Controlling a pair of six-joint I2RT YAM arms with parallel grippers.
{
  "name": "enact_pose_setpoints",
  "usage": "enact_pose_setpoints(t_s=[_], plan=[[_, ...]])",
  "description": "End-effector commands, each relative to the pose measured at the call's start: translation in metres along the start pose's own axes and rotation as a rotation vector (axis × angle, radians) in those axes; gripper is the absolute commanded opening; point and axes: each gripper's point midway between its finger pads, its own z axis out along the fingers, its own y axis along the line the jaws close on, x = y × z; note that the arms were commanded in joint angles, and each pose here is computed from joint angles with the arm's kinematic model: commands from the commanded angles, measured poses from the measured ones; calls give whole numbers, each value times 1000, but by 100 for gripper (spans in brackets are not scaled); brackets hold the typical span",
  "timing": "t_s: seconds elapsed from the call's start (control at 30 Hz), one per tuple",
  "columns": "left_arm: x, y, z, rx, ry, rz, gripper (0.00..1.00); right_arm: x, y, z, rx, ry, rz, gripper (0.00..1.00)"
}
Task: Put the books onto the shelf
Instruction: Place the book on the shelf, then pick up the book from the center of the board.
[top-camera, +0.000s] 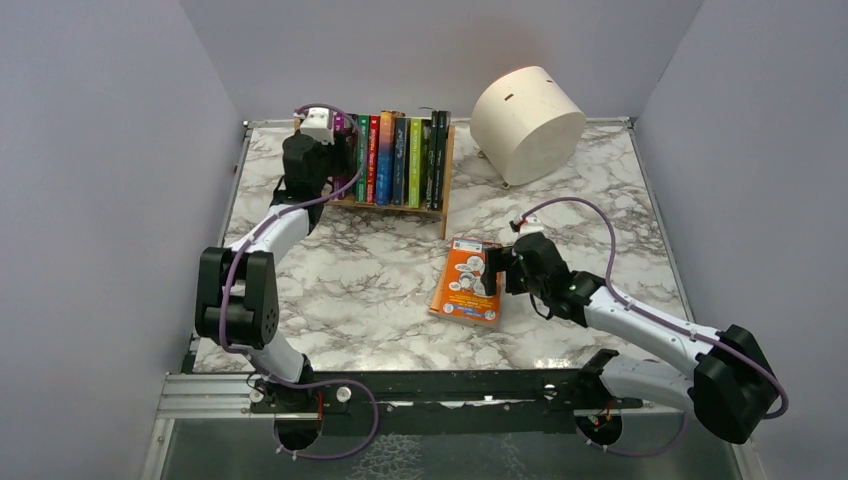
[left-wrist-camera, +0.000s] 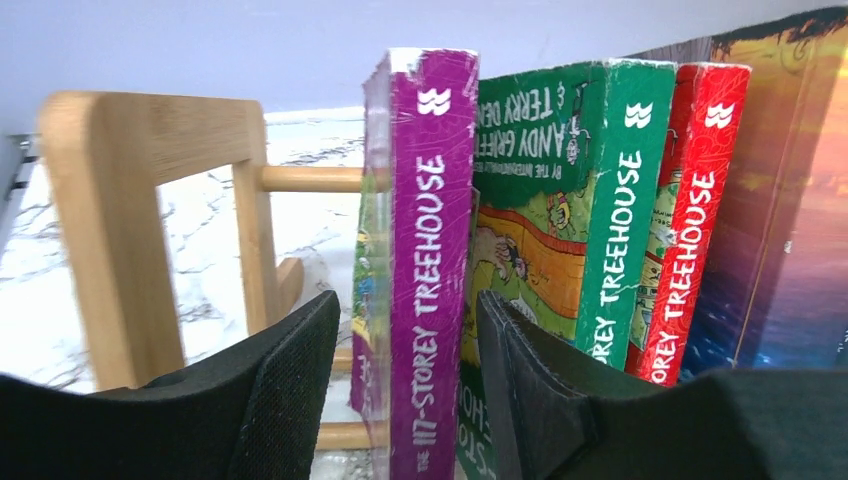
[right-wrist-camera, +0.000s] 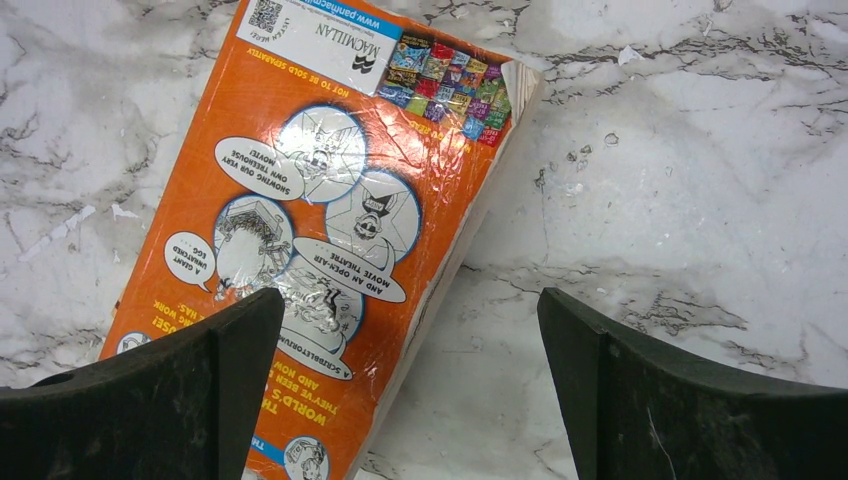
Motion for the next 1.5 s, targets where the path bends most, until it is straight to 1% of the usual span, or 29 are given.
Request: enact_pose_setpoints(t_s=[0.0, 0.1, 0.2, 0.3, 0.4, 0.5, 0.63, 0.8, 1.03, 1.3, 1.43, 1.47], plan=[[-35, 16, -24, -120, -105, -28, 46, -15, 9, -8, -32, -41, 20, 97], [-51, 21, -46, -163, -154, -55, 46, -18, 4, -10, -7, -50, 31, 97], [-64, 13, -72, -137, -190, -84, 46, -19, -8, -12, 71, -47, 65, 98], [-71, -13, -95, -52, -208, -78, 48, -14, -20, -12, 148, -26, 91, 99], [-66, -52, -112, 61, -177, -71, 49, -9, -29, -10, 204, -10, 109, 100], [-49, -85, -126, 146, -115, -92, 49, -7, -33, -10, 226, -9, 132, 100], [-23, -118, -143, 283, -69, -77, 49, -7, -45, -15, 290, -20, 155, 100], [19, -136, -159, 367, 3, -64, 49, -11, -59, -24, 352, -49, 178, 100], [71, -163, -177, 492, 82, -45, 49, -7, -65, -21, 383, -13, 188, 100], [122, -193, -183, 534, 191, 0, 49, 2, -64, -12, 396, 44, 172, 100], [147, -209, -184, 548, 251, 35, 49, 3, -60, -8, 368, 61, 158, 100], [153, -213, -185, 555, 264, 42, 75, 4, -57, -7, 355, 64, 156, 100]])
